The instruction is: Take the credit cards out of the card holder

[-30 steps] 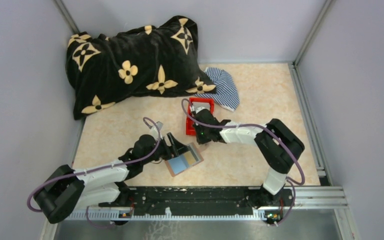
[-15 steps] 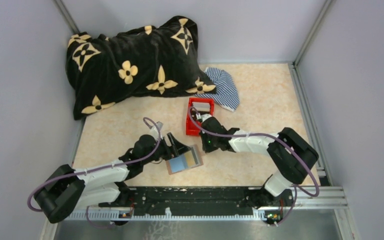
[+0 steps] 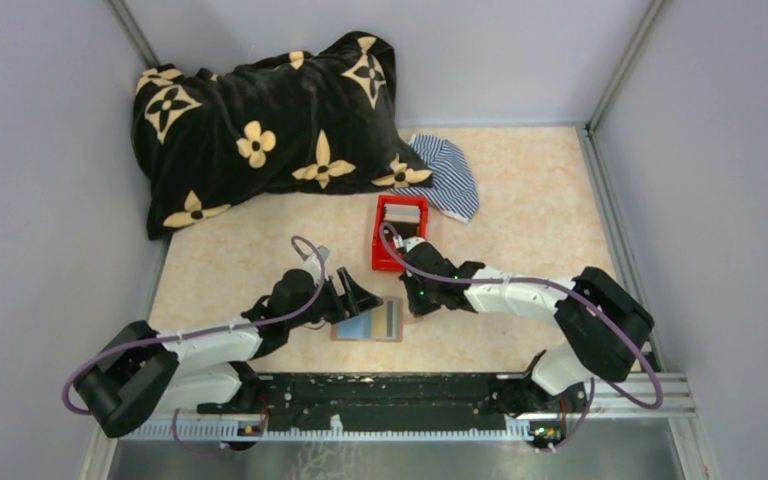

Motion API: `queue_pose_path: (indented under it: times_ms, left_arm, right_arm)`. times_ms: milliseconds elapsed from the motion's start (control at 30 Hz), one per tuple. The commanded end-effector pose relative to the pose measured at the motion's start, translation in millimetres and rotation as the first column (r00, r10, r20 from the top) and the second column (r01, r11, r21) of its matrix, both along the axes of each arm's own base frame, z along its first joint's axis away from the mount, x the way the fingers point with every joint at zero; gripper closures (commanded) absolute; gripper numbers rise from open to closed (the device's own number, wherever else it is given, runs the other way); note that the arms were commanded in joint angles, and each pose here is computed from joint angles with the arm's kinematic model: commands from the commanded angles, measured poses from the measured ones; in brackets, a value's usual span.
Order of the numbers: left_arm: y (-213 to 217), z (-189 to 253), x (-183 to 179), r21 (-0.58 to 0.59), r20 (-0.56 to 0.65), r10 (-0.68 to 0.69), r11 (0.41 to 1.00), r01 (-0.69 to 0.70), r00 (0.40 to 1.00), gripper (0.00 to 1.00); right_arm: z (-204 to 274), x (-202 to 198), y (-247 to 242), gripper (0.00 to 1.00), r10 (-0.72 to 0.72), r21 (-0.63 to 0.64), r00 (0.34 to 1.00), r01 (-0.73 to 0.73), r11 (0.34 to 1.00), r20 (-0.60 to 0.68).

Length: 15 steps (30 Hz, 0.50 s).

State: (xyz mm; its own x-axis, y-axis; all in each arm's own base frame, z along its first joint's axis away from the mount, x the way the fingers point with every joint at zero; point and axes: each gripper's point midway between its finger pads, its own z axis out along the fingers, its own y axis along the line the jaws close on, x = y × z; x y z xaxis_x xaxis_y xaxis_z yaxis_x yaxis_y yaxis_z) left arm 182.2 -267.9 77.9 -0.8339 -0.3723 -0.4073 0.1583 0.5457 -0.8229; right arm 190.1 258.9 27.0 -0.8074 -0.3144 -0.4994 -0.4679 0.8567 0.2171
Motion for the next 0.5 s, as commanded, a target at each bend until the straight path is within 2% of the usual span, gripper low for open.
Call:
queue_pose_path:
  times_ms: [0, 233, 467]
  left_arm:
    - [-10.4, 5.3, -3.8, -0.034, -0.029, -0.036, 0.999, 0.035, 0.999, 0.1]
    - [-15.1, -9.5, -9.7, -0.016, -0.082, -0.075, 0.997, 0.074, 0.994, 0.1]
    - [-14.2, -16.2, -8.7, 0.002, -0.09, -0.07, 0.998, 0.07, 0.993, 0.11]
  right_arm:
    - [42.4, 15.3, 18.6, 1.0, -0.005, 0.086, 0.996, -0.002, 0.996, 0.083]
    - [50.6, 14.6, 31.9, 1.0, 0.017, 0.126, 0.996, -0.028, 0.992, 0.084]
    - [36.3, 3.8, 41.3, 1.0, 0.039, 0.125, 0.998, -0.044, 0.991, 0.047]
